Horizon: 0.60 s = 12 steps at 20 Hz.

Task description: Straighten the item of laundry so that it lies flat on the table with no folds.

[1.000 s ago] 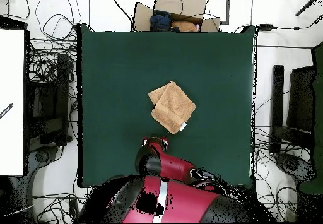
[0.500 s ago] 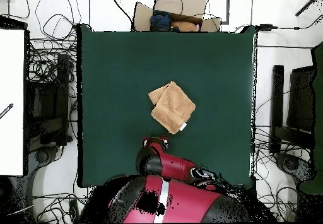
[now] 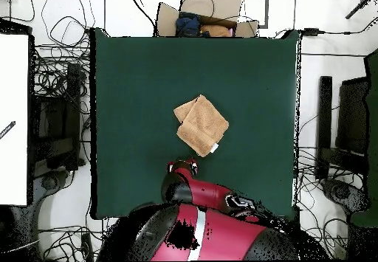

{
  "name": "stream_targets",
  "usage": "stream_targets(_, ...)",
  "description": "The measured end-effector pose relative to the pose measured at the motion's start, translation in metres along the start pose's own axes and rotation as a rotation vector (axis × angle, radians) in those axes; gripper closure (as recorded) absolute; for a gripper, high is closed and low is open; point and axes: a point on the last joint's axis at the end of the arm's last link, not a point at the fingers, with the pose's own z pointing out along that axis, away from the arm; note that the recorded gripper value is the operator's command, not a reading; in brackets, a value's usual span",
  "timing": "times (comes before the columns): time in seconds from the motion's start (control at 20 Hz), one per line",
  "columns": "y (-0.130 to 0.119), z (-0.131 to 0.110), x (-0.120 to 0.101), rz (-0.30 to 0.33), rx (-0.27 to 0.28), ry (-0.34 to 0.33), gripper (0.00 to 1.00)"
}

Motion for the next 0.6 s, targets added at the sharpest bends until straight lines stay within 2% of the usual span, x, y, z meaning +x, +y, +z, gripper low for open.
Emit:
stream_targets(0.45,-0.003,0.001,-0.006,-0.011,-0.018,0.042,0.0)
stream_targets(0.6,-0.006,0.002,-0.014,-0.012,-0.041,0.104,0.0)
